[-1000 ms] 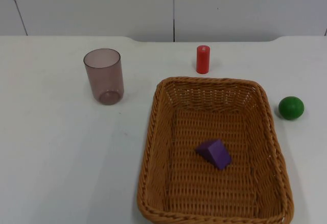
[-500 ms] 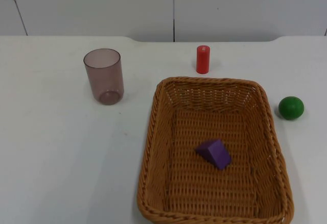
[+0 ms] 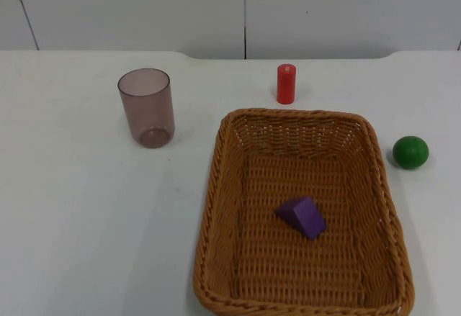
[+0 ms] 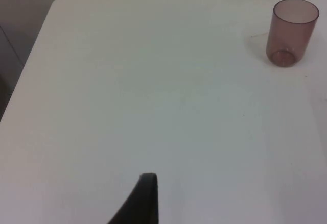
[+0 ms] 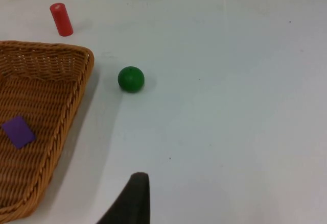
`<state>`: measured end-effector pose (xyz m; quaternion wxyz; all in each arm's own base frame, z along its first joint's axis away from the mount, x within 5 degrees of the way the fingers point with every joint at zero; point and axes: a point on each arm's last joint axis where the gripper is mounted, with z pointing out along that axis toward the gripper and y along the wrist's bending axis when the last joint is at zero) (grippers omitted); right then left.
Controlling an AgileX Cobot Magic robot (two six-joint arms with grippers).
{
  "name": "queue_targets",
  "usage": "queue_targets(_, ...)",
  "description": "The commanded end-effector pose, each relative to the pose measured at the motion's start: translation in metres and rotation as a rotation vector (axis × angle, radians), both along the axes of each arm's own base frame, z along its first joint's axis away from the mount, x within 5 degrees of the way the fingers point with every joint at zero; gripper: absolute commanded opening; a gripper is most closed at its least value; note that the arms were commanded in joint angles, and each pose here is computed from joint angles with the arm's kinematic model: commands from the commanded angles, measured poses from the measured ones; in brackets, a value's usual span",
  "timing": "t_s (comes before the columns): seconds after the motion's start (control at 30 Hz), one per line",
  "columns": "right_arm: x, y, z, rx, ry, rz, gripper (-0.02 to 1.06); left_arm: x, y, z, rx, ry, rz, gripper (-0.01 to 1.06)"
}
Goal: Pick up the basket with the left hand and place the triangular block into the basket with the right hand.
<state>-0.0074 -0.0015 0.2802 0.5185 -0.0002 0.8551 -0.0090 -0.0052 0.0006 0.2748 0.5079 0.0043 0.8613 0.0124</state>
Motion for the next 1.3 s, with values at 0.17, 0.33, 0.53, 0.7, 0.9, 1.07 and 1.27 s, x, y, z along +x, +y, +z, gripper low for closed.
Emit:
queue_targets(0.17, 0.0, 0.0001, -0.0004, -0.013, -0.003, 0.007, 1.05, 0.0003, 0.0006, -0.0003, -0.002, -0.011, 0.007, 1.05)
queue_targets(0.33, 0.0, 0.0001, -0.0004, -0.013, -0.003, 0.007, 1.05, 0.0003, 0.0006, -0.0003, -0.002, -0.011, 0.007, 1.05)
queue_targets(0.53, 0.0, 0.0001, -0.0004, -0.013, -0.003, 0.007, 1.05, 0.0003, 0.0006, -0.0003, -0.002, -0.011, 0.007, 1.05)
queue_targets(0.7, 0.0, 0.0001, -0.0004, -0.013, -0.003, 0.007, 1.05, 0.0003, 0.0006, -0.0003, -0.002, -0.011, 0.007, 1.05)
queue_targets(0.9, 0.0, 0.0001, -0.0004, -0.013, -0.003, 0.007, 1.05, 0.0003, 0.0006, -0.0003, -0.002, -0.011, 0.007, 1.05)
queue_targets(1.07, 0.0, 0.0001, -0.0004, -0.013, -0.003, 0.007, 1.05, 0.0003, 0.0006, -0.0003, -0.002, -0.011, 0.007, 1.05)
queue_targets(1.27, 0.0, 0.0001, -0.0004, -0.013, -0.003, 0.007, 1.05, 0.0003, 0.0006, -0.0003, -0.002, -0.011, 0.007, 1.05)
